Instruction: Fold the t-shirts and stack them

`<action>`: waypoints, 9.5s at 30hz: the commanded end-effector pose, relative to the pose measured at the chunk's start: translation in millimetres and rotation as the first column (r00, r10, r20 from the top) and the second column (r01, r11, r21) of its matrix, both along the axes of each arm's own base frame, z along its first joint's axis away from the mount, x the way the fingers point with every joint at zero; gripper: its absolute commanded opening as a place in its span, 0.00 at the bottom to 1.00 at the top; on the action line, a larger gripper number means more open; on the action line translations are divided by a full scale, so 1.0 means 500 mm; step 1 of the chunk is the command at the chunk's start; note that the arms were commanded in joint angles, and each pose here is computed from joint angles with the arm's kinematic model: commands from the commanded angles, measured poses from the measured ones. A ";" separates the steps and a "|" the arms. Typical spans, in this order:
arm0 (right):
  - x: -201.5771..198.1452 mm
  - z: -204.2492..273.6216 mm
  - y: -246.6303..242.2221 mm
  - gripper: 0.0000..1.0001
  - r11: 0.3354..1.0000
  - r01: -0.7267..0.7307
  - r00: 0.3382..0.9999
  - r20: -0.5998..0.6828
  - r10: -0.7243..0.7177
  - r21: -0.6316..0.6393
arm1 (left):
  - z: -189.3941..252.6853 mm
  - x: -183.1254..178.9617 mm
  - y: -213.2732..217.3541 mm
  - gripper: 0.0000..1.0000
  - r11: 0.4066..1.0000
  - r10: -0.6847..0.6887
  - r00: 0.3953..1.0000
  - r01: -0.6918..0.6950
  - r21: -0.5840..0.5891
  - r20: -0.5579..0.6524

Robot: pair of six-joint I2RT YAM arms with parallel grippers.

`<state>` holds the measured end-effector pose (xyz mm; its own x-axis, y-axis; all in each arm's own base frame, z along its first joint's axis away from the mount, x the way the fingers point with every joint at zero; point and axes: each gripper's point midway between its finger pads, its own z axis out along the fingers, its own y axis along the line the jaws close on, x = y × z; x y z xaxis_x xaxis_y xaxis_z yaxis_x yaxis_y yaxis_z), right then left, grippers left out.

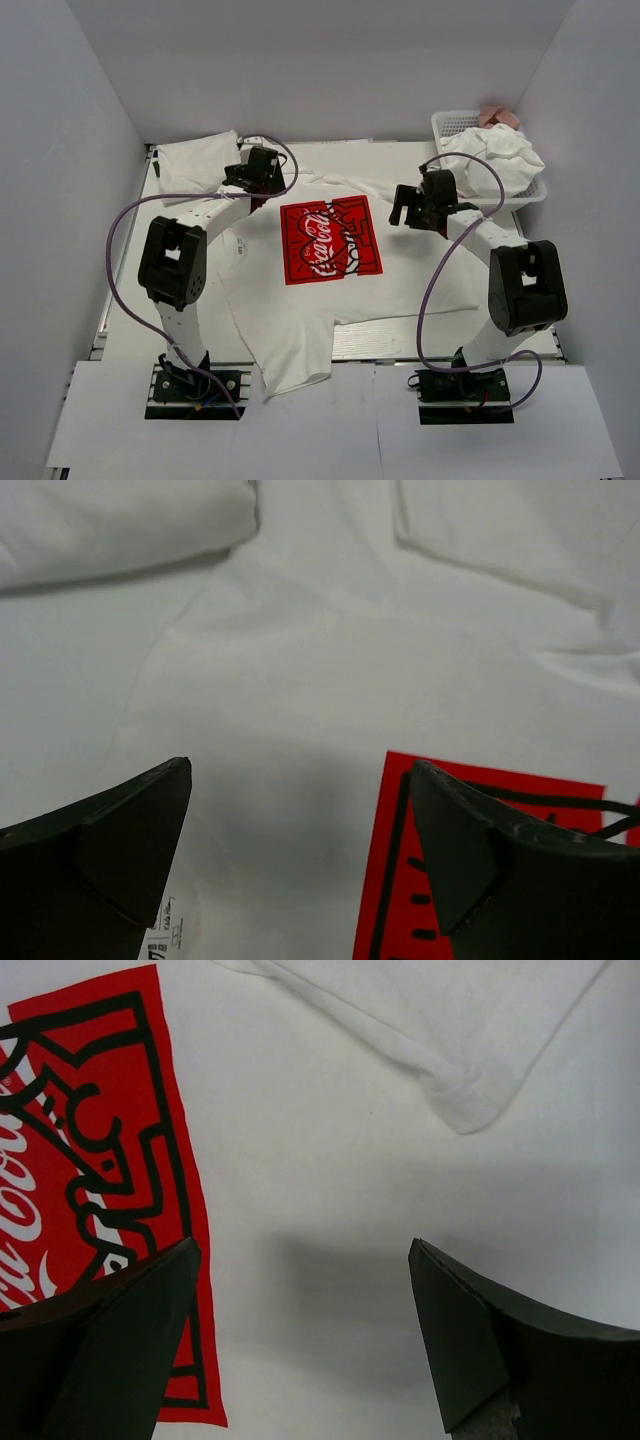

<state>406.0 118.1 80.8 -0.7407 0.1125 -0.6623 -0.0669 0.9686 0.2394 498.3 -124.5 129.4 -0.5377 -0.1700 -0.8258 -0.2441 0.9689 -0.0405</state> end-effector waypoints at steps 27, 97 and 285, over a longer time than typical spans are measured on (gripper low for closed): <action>0.477 0.037 0.010 0.90 0.948 0.315 0.857 0.443 -0.263 -0.047 | -0.186 -0.073 0.031 1.00 0.997 0.032 0.983 -0.043 -0.059 -0.180; 0.508 -0.005 0.079 0.90 0.930 0.292 0.910 0.235 -0.342 0.224 | -0.176 -0.154 0.057 1.00 0.995 0.033 0.979 -0.051 -0.085 -0.200; 0.044 0.137 0.029 0.90 0.982 -0.009 0.961 0.274 -0.043 0.187 | -0.004 -0.186 0.005 1.00 0.827 -0.191 0.956 0.037 -0.561 -0.220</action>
<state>424.2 122.1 95.5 -0.7128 0.1816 -0.6775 -0.0412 0.9534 0.2989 444.8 -102.0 84.0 -0.7776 -0.4485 -0.4406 -0.2593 0.8672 -0.4251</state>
